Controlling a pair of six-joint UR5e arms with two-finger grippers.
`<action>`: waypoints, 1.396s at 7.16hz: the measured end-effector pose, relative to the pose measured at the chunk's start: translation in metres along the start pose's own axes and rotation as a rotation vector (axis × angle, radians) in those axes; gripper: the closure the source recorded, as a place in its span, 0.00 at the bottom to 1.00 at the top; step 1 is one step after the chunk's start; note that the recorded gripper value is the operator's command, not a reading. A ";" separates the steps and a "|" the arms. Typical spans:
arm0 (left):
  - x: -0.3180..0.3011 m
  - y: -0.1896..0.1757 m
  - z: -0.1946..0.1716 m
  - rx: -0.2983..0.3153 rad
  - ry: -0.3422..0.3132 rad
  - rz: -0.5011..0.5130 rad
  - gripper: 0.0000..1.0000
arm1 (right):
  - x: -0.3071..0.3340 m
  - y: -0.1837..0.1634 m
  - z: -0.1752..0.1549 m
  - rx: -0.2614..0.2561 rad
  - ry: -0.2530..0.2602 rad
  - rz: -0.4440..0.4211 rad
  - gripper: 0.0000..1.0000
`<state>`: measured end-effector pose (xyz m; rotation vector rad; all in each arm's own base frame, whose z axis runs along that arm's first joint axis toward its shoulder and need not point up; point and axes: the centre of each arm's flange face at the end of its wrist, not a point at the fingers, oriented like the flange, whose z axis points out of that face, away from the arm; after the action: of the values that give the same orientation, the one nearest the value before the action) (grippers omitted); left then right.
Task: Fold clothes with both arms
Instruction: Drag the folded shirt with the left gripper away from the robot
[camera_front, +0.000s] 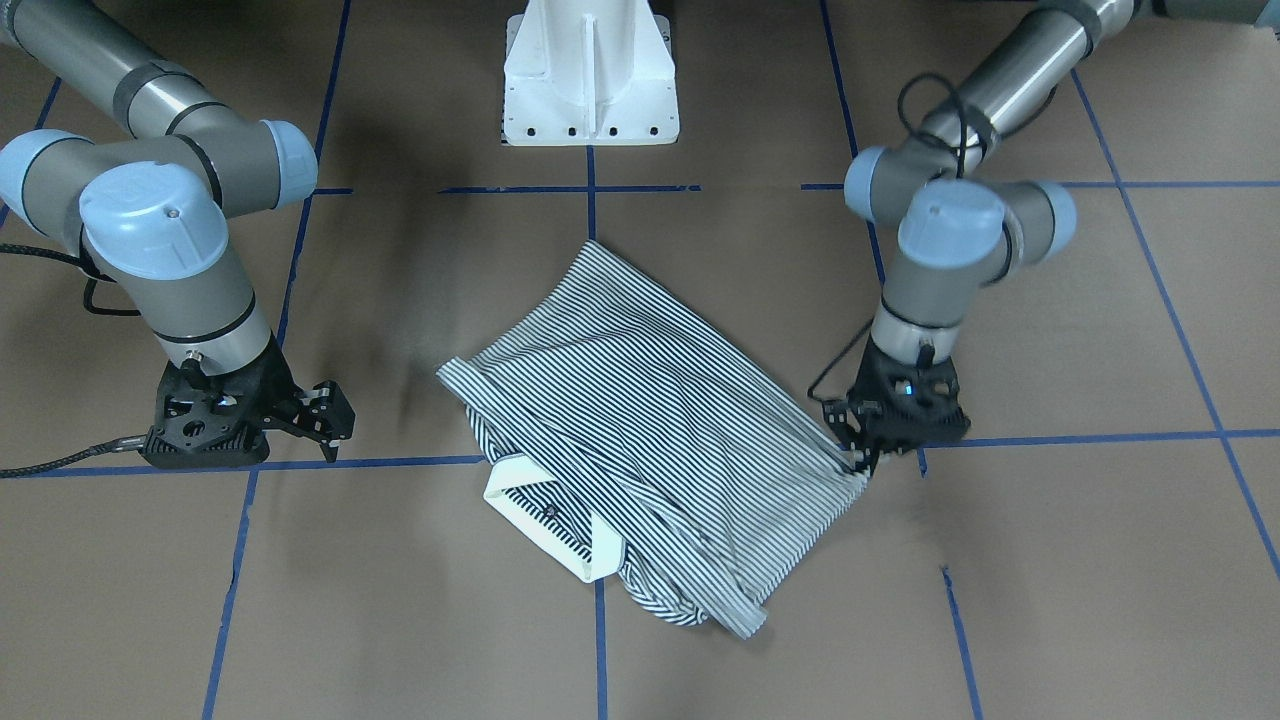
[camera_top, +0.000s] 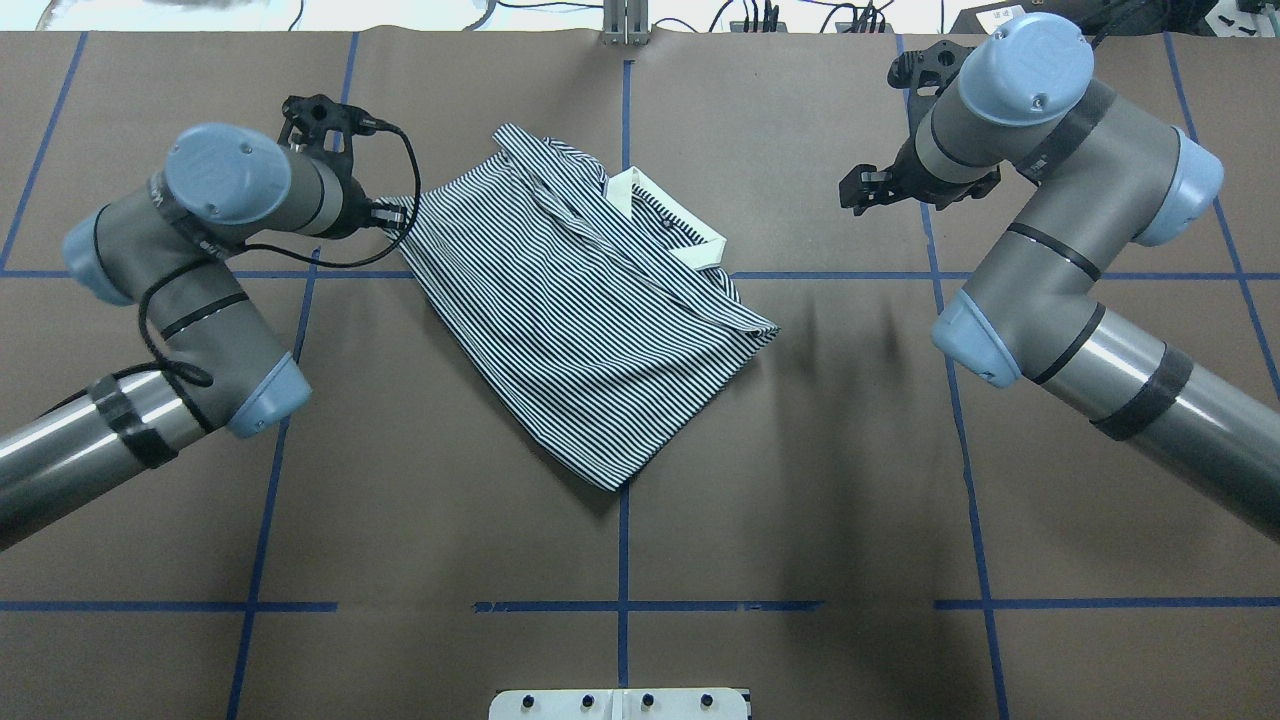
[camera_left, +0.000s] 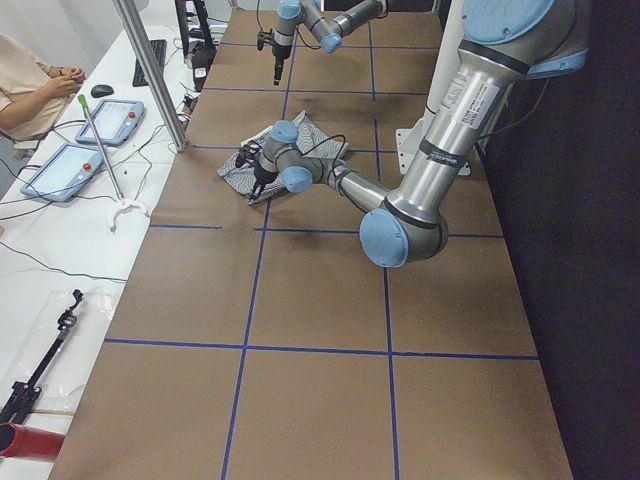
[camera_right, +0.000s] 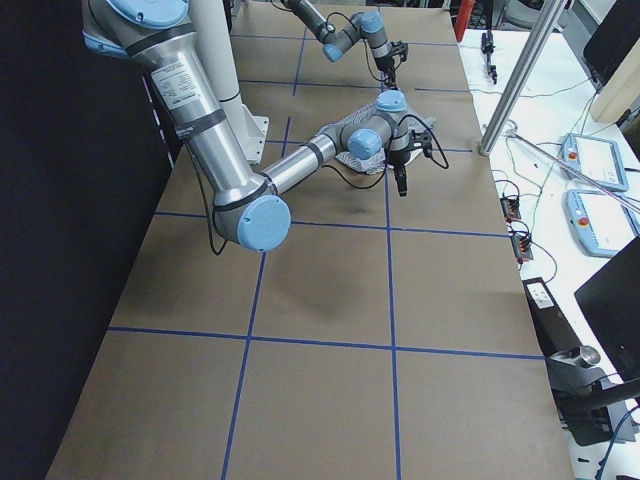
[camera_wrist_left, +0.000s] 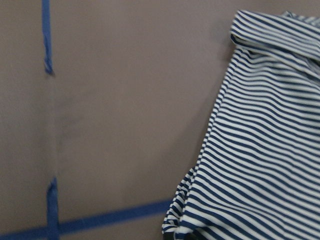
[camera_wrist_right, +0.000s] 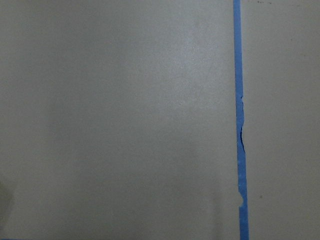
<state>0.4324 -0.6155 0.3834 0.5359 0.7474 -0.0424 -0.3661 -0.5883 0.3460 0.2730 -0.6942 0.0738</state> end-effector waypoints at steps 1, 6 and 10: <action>-0.008 -0.021 0.029 0.044 -0.025 0.003 1.00 | 0.000 0.001 -0.002 0.002 -0.002 0.004 0.00; -0.087 -0.039 0.038 0.125 -0.040 0.094 0.00 | -0.046 0.023 -0.009 0.020 -0.038 0.127 0.27; -0.111 -0.035 0.017 0.075 0.057 0.125 0.00 | -0.200 0.012 0.047 0.151 -0.167 0.400 0.45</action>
<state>0.3535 -0.6708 0.4506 0.6571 0.7689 0.0615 -0.5510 -0.5848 0.2547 0.2840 -0.9040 0.4911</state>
